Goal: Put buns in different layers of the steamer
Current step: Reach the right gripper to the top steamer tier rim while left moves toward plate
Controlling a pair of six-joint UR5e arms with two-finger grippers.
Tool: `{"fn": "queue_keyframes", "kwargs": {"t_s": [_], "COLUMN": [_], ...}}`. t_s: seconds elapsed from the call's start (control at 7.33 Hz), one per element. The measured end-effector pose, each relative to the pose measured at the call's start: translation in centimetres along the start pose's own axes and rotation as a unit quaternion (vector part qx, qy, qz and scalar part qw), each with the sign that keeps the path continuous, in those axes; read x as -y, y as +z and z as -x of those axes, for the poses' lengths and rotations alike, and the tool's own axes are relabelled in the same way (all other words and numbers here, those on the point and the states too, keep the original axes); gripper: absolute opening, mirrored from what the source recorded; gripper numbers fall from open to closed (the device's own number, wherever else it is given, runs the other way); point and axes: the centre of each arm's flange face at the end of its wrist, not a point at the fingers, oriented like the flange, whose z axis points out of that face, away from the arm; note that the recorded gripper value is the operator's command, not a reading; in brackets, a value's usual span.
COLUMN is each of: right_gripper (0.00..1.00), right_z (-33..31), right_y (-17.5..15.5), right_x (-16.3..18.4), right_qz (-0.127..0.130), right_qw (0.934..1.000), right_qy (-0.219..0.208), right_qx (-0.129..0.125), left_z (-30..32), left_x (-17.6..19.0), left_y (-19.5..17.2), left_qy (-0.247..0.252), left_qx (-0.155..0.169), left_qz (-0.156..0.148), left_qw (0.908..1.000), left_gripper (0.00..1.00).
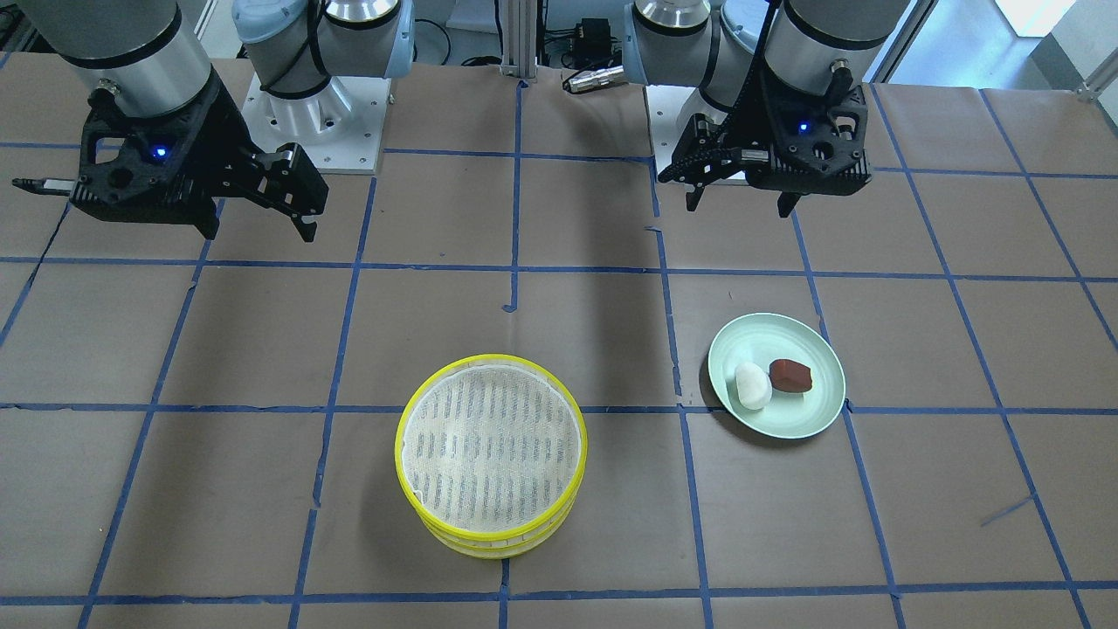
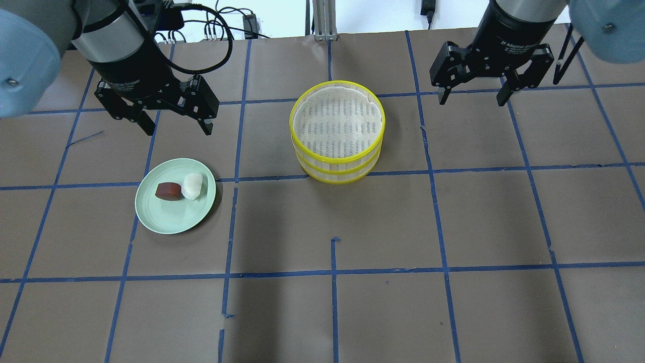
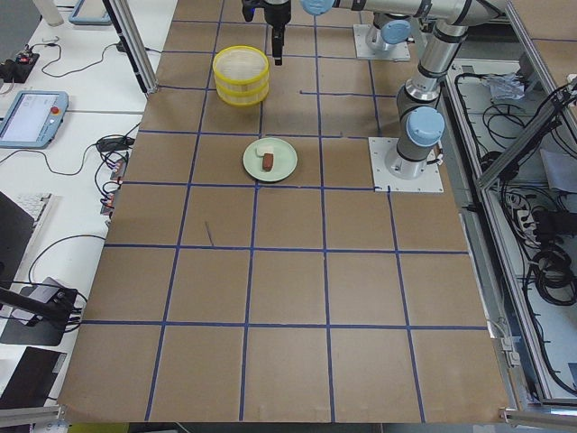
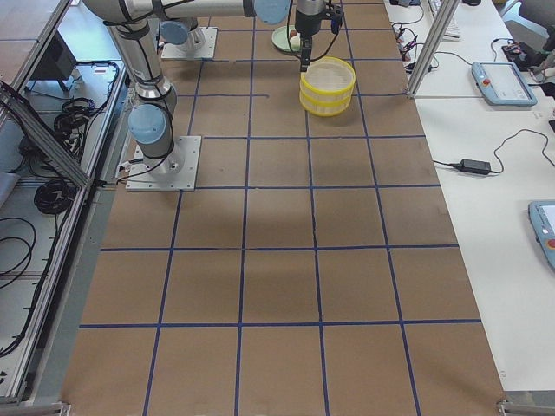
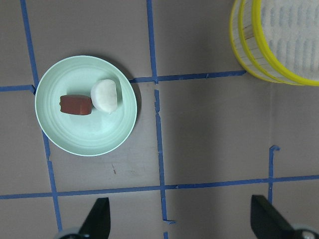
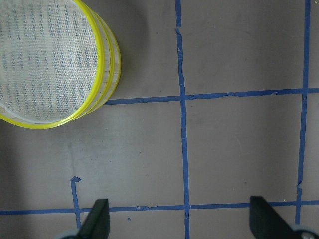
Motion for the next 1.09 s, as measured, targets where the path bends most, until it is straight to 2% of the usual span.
{"fn": "queue_keyframes", "kwargs": {"t_s": [0.27, 0.41, 0.68, 0.95, 1.09], "right_gripper": [1.0, 1.0, 0.99, 0.99, 0.97], "right_z": [0.0, 0.5, 2.4, 6.9, 8.6], "right_y": [0.1, 1.4, 9.0, 16.1, 18.7], "right_x": [0.0, 1.4, 7.3, 9.8, 10.2], "right_qz": [-0.002, -0.016, -0.046, -0.05, -0.051], "right_qw": [1.0, 0.9999, 0.9989, 0.9987, 0.9987], "right_qy": [0.001, -0.001, -0.008, -0.004, -0.003], "right_qx": [0.0, 0.002, 0.0, 0.002, 0.004], "left_z": [0.0, 0.1, 0.8, 5.3, 8.6], "left_x": [0.1, 0.2, 1.5, 5.8, 8.1], "left_y": [0.2, 0.5, 2.4, 7.6, 11.6], "left_qy": [0.0, 0.0, -0.002, -0.006, -0.002], "left_qx": [0.0, 0.001, 0.001, 0.001, -0.002], "left_qz": [0.002, 0.004, 0.009, -0.002, 0.0], "left_qw": [1.0, 1.0, 1.0, 1.0, 1.0], "left_gripper": [1.0, 1.0, 1.0, 1.0, 1.0]}}
